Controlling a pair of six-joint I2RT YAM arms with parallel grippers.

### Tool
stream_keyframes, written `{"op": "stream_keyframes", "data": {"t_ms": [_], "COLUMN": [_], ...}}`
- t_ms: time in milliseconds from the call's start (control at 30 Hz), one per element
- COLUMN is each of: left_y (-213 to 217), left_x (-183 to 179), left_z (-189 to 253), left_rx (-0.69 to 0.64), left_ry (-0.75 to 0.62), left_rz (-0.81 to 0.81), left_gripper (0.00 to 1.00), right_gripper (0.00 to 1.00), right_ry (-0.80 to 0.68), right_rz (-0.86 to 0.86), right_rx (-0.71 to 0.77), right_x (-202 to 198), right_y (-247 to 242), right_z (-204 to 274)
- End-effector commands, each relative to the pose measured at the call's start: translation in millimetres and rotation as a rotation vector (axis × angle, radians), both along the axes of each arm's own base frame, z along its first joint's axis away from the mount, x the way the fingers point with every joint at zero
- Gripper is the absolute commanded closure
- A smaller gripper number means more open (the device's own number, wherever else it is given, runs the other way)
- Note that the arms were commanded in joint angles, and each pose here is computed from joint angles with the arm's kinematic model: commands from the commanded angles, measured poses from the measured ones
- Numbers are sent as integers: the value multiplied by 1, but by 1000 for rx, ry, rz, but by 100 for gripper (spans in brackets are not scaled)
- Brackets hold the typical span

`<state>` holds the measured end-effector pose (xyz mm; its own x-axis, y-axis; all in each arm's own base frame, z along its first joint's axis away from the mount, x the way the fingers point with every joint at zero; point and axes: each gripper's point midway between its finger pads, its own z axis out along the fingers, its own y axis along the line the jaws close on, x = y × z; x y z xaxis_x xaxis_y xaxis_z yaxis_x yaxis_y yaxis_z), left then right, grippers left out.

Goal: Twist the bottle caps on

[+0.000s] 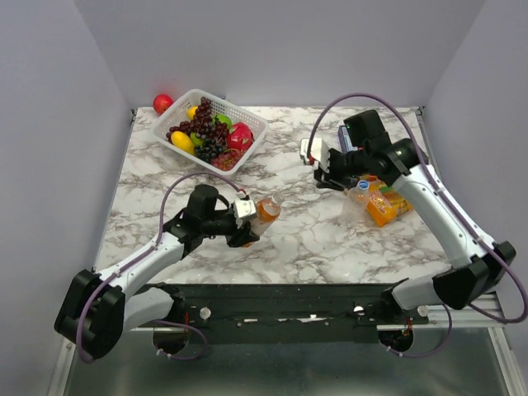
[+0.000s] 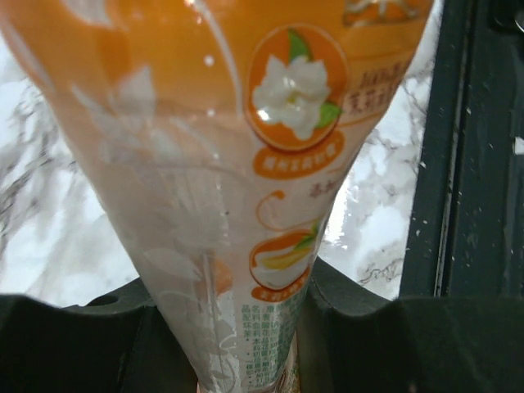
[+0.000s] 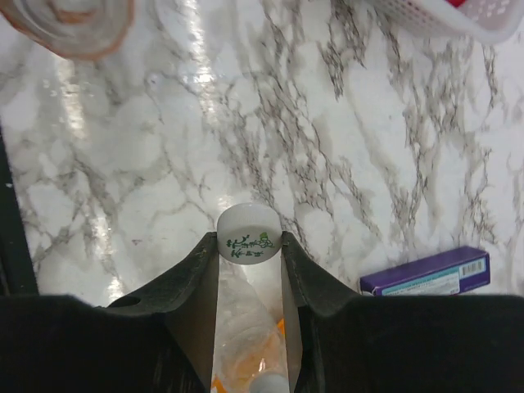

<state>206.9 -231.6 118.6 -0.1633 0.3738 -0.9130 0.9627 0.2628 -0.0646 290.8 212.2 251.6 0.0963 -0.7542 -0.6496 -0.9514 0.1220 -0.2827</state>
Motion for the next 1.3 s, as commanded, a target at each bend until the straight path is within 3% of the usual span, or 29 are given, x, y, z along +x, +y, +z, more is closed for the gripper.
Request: {"op": "stream_keyframes", "data": {"t_ms": [0,133,467,1000,1267], "left_y": [-22,-39,-58,-64,-64], "left_x": [-8,-18,-13,-13,-13], "left_z": [10,11,21,26,25], "left_rx": [-7,-7,-12,-13,-4], "left_ry": [-99,-150,-208,-212,-215], "left_rz": [-117,-201,-248,-267,-267], "left_gripper": [100,100,100,100,100], "right_gripper": [68,67,67,67,67], "right_ry": [51,-60,-151,-191,-155], "right_rz": [219,299,496,482,592], "right_rx": [82,50,-43,-61,-77], "right_x": [-63,-82,-113,-97,-117], "right_y": [11,10,29,46,43], "right_z": [21,38,39,39,35]}}
